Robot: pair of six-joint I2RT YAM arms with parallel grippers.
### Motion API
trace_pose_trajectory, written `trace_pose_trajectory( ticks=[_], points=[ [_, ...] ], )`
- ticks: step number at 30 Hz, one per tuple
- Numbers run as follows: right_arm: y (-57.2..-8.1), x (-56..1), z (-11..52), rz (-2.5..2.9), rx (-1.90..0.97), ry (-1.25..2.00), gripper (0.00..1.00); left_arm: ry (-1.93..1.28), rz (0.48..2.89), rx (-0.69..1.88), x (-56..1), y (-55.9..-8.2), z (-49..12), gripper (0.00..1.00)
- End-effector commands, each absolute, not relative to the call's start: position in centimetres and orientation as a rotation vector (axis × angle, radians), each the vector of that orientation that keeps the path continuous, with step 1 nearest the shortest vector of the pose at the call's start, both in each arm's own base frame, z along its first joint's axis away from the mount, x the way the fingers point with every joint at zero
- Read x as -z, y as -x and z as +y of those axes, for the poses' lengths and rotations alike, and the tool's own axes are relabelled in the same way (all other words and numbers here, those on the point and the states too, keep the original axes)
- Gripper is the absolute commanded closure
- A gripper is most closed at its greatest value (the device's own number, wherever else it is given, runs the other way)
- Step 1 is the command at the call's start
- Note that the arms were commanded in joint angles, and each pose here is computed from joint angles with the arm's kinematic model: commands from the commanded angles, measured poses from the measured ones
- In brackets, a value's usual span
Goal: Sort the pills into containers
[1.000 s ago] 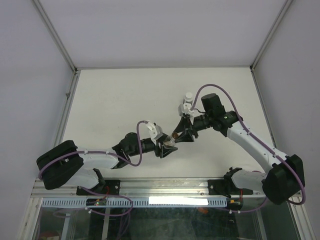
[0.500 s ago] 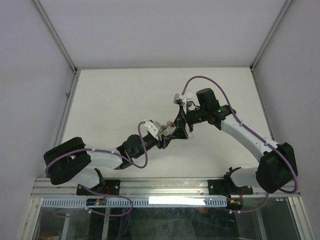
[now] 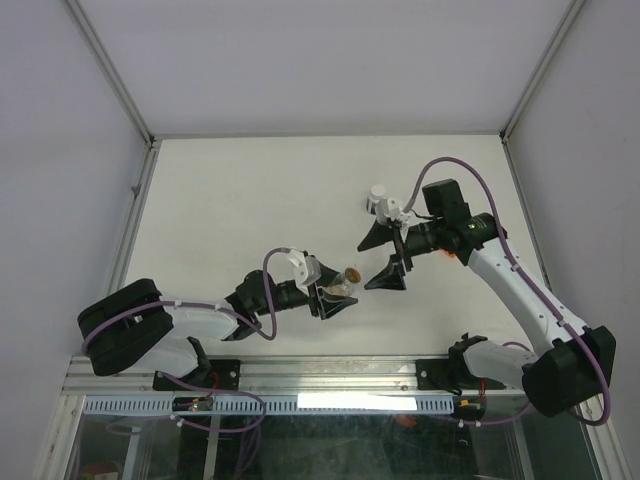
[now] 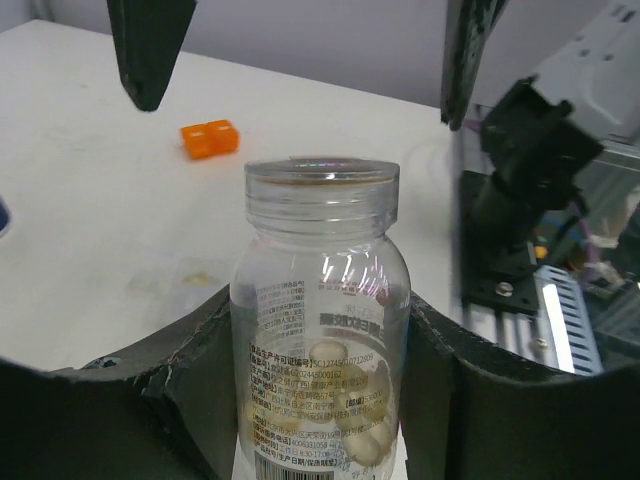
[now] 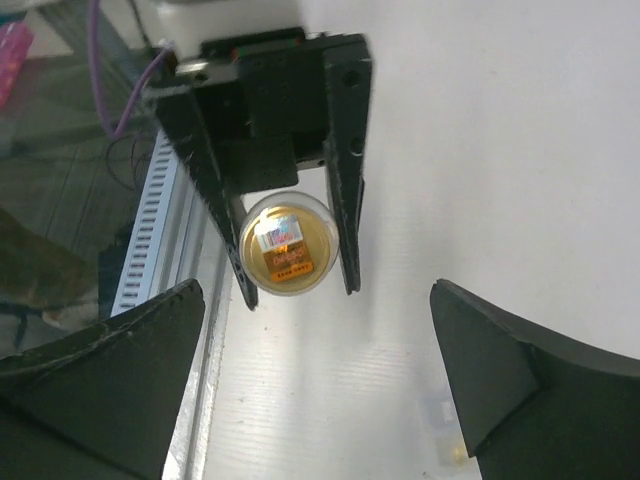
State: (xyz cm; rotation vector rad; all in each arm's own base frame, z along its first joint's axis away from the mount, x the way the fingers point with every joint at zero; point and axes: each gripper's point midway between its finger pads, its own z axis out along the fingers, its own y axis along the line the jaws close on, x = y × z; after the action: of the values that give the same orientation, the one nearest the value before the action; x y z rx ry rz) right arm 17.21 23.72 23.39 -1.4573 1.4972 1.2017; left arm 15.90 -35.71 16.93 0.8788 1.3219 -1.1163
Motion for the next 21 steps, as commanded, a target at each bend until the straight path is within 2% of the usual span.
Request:
trace_pose_trajectory(
  ticks=[1,9,12,16,21],
  points=[
    [-12.5,-25.1,23.2,1.036,-1.244,1.642,0.01,-1.022,1.109,1.385,-21.4,-11.2,-36.2,1.00],
    [-11.2,-24.9,23.2,0.967,-1.290,1.638,0.05,-1.087,1.103,1.487,-21.3,-10.1,-36.7,1.00],
    [-11.0,-24.5,23.4,0.974,-1.311,1.645,0.11,-1.087,1.106,1.494,-21.3,-10.2,-37.0,1.00],
    [-10.8,-24.3,23.8,0.981,-1.328,1.659,0.24,-1.088,1.111,1.499,-21.3,-10.4,-37.2,1.00],
    [-10.2,-24.1,24.1,0.984,-1.355,1.675,0.34,-1.084,1.118,1.497,-21.2,-10.7,-37.2,1.00]
  ],
)
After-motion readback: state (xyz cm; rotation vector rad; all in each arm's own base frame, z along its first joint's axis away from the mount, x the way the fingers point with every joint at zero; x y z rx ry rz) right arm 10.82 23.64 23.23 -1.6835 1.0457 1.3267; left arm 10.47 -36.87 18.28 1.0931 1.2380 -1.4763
